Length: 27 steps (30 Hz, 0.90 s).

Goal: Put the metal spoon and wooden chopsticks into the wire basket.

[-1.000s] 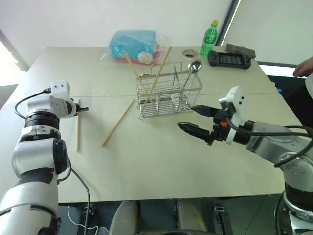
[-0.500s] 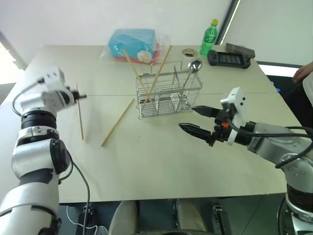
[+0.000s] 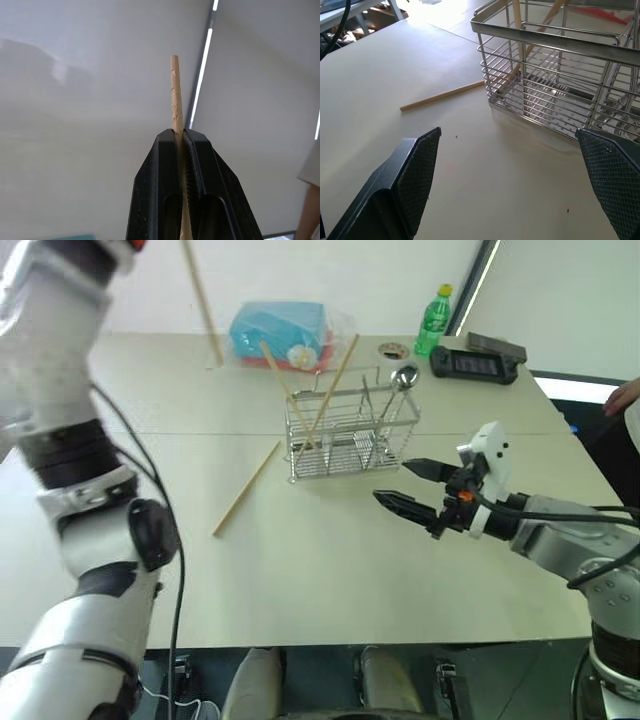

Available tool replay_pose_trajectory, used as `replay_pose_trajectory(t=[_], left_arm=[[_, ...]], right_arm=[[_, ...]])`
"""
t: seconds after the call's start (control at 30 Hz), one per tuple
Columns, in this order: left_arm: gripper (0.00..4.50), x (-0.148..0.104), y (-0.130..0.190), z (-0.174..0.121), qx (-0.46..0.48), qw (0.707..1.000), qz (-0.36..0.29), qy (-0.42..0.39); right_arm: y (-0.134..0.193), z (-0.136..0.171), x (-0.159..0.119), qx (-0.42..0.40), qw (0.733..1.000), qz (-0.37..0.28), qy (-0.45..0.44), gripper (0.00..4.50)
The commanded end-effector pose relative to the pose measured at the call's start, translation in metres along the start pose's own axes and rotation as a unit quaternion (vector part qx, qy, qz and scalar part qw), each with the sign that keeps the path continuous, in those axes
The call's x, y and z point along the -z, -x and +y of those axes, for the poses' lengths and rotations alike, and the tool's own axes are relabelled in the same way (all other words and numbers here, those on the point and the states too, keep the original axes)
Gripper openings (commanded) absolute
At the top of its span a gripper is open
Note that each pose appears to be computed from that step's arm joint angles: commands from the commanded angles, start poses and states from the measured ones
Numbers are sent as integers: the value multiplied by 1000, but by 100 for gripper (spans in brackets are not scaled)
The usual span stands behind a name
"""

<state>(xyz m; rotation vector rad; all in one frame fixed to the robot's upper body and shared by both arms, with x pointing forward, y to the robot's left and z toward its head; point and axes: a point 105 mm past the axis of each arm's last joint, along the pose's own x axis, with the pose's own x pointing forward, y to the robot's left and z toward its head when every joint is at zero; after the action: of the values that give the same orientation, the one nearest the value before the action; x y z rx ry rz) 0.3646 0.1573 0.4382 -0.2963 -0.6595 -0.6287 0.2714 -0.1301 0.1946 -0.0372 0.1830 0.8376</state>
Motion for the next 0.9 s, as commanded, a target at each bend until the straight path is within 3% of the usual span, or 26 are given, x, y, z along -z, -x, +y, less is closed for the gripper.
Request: replay_pose_trajectory(t=[0.03, 0.33, 0.9], left_arm=[[4, 5, -15, -11, 21, 999, -16, -24], [4, 66, -32, -27, 66, 995, 13, -73], [4, 136, -13, -32, 51, 996, 63, -37]], right_arm=[[2, 6, -11, 5, 1000, -24, 19, 450], [11, 8, -11, 44, 998, -43, 13, 450], [23, 11, -14, 72, 996, -54, 9, 450]])
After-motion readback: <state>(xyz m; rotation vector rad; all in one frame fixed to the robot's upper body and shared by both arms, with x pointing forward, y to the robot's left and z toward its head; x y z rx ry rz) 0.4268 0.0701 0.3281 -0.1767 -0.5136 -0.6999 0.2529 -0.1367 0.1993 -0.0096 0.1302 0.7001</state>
